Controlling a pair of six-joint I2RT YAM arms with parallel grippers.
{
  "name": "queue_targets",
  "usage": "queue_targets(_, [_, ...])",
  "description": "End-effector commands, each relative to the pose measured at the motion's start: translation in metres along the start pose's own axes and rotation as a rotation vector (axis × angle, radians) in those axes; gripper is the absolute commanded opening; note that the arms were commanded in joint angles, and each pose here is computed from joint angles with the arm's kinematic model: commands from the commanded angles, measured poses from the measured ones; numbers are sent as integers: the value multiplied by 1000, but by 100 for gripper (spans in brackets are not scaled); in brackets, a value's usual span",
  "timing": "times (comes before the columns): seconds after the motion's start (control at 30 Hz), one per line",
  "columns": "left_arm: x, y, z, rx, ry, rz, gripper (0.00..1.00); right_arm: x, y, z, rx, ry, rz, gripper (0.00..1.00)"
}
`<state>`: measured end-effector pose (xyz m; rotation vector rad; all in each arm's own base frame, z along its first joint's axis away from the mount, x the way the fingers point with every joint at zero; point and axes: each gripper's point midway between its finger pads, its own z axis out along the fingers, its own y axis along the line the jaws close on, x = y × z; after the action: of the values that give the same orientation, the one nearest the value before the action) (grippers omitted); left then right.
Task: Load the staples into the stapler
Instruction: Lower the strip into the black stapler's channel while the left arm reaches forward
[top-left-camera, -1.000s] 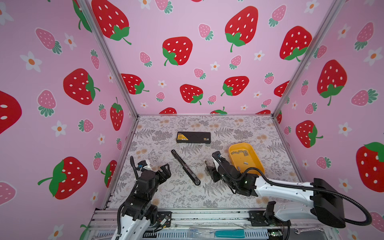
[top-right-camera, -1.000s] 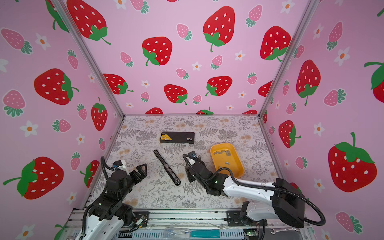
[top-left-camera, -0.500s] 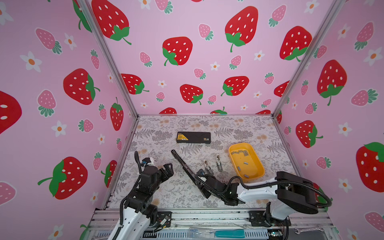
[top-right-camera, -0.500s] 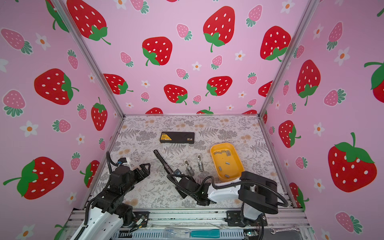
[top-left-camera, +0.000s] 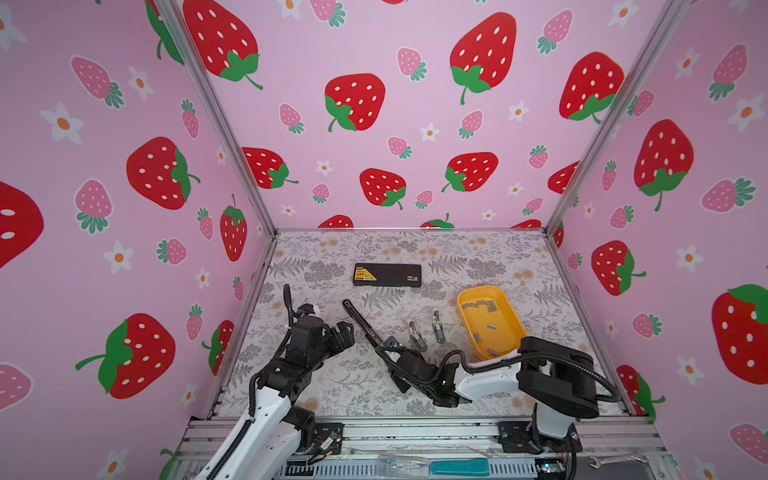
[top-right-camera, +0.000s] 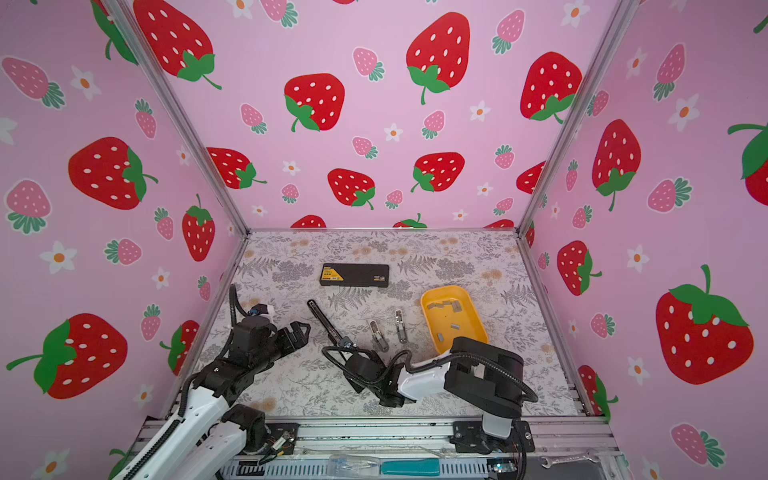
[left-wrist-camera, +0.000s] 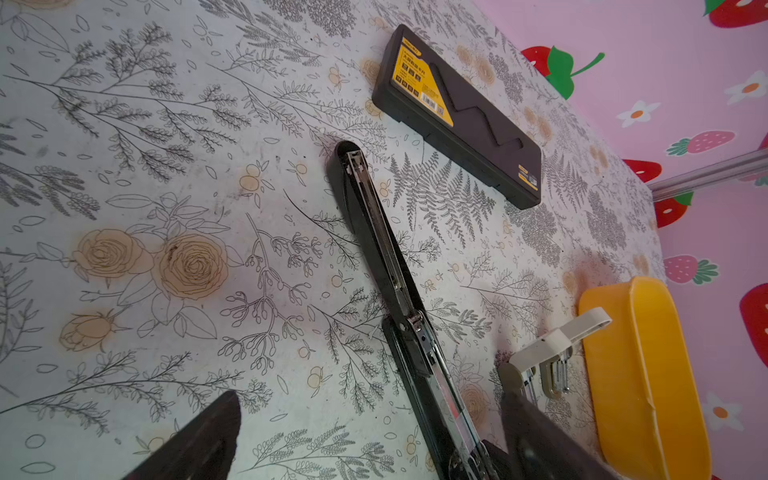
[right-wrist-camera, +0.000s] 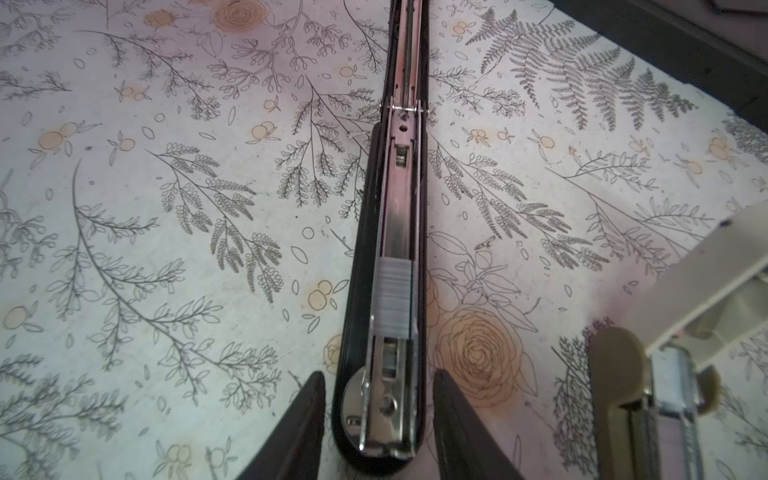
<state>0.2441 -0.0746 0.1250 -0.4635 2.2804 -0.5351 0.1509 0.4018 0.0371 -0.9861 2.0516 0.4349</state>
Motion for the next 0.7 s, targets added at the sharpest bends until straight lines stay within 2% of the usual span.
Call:
queue_targets(0.0, [-12,-13,-2,57,-44,12,99,-9,-4,5,25,-25,4,40])
queue_targets(0.13, [-8,-19,3,107,-39,26,99,-7,-2,9,22,-22,3,29])
queue_targets(0.33, [-1,-14,17,114,-31,-35,99,-10,0,9,11,-30,12,11])
queue_targets(0.67, [11,1,60,56,13,-85,99,-13,11,-1,-78,-9,156,1])
